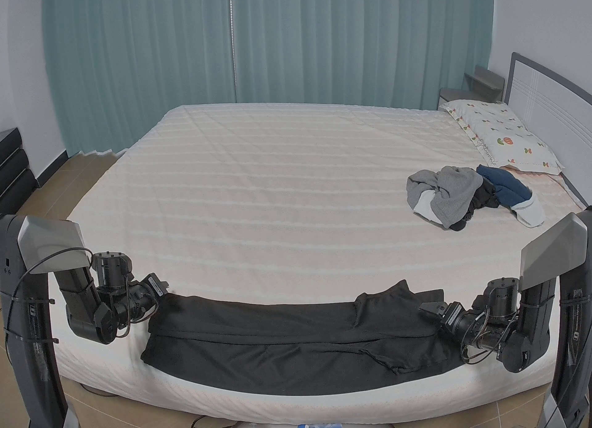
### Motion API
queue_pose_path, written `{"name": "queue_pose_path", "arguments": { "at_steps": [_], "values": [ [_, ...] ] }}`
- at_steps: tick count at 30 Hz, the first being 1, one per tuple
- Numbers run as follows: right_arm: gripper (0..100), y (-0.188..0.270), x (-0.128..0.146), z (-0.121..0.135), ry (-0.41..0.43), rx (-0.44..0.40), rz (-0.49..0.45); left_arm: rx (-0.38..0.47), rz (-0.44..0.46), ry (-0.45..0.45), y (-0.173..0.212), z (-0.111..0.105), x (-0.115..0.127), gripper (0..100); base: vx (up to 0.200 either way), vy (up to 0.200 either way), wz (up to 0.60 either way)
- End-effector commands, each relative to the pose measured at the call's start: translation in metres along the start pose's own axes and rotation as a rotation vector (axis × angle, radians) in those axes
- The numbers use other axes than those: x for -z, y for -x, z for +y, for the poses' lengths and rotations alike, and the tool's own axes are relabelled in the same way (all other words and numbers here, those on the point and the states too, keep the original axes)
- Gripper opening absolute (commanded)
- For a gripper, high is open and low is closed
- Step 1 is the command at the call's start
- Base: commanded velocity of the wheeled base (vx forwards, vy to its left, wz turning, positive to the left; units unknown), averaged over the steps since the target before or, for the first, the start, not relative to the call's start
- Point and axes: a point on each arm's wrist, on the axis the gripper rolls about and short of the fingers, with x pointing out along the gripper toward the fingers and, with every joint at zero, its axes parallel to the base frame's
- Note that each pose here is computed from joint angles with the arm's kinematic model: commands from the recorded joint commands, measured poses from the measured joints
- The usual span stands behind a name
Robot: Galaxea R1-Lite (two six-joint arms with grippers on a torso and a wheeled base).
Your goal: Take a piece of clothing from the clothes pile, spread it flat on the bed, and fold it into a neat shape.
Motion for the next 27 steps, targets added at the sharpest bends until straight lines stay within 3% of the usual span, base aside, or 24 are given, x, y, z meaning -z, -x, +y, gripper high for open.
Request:
{"name": "queue_pose_path", "arguments": {
  "at_steps": [1,4,10,27],
  "values": [
    [100,-0.001,0.002,-0.001,0.001,0.002,0.004,-0.01,0.015,0.005,-0.005,0.005,0.005,0,0.0,0.0,0.0],
    [100,-0.001,0.002,-0.002,0.0,0.003,0.005,-0.016,-0.008,0.011,-0.005,0.005,0.002,0,0.0,0.0,0.0],
    [100,-0.001,0.002,-0.002,0.0,0.003,0.005,-0.006,-0.047,0.106,-0.006,0.004,-0.009,0,0.0,0.0,0.0],
    [100,-0.001,0.002,-0.002,0.0,0.003,0.005,0.009,-0.061,0.157,0.0,0.005,-0.017,0,0.0,0.0,0.0]
  ]
}}
